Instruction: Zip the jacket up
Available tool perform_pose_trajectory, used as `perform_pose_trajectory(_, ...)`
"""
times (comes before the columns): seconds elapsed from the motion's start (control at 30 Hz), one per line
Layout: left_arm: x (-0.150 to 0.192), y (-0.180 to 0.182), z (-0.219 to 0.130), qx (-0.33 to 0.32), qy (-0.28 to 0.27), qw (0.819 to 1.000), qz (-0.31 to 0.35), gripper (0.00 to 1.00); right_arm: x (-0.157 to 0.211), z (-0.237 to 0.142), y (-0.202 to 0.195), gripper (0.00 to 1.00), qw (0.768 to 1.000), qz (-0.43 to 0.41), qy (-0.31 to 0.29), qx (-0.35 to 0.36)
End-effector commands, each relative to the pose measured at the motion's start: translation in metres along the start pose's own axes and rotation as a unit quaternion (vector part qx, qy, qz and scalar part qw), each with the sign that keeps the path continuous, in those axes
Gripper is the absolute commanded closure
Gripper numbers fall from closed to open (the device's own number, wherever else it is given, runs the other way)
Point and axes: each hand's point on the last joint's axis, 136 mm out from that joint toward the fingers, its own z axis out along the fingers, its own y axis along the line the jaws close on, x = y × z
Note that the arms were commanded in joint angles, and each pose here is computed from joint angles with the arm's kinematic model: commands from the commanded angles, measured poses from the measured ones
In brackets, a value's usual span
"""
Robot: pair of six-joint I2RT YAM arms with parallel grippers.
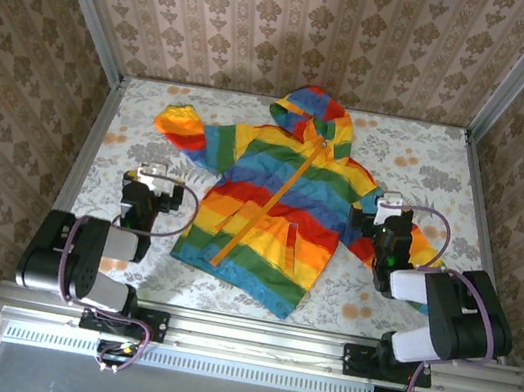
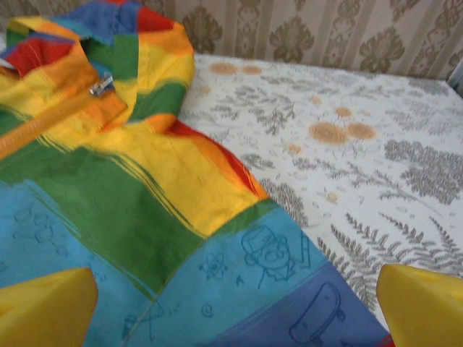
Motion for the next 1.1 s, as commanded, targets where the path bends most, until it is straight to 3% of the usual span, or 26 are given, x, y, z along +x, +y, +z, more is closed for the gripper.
perform_pose_trajectory(0.0,-0.022,0.008,0.016,-0.008,-0.037,0.999,-0.005,0.0,-0.018,0.004,-0.012,0.0,0.999,0.016,-0.037,0.02)
perform_pose_trajectory(0.23,-0.016,0.012,0.039,-0.001,0.017,1.0,-0.018,0.0,-0.008,0.02,-0.017,0.0,0.999,0.035,0.001,0.015)
perform_pose_trajectory(1.07,-0.015,0.014,0.04,0.01,0.02,0.999,-0.028,0.0,-0.006,0.028,-0.025,0.0,0.998,0.059,0.021,0.007)
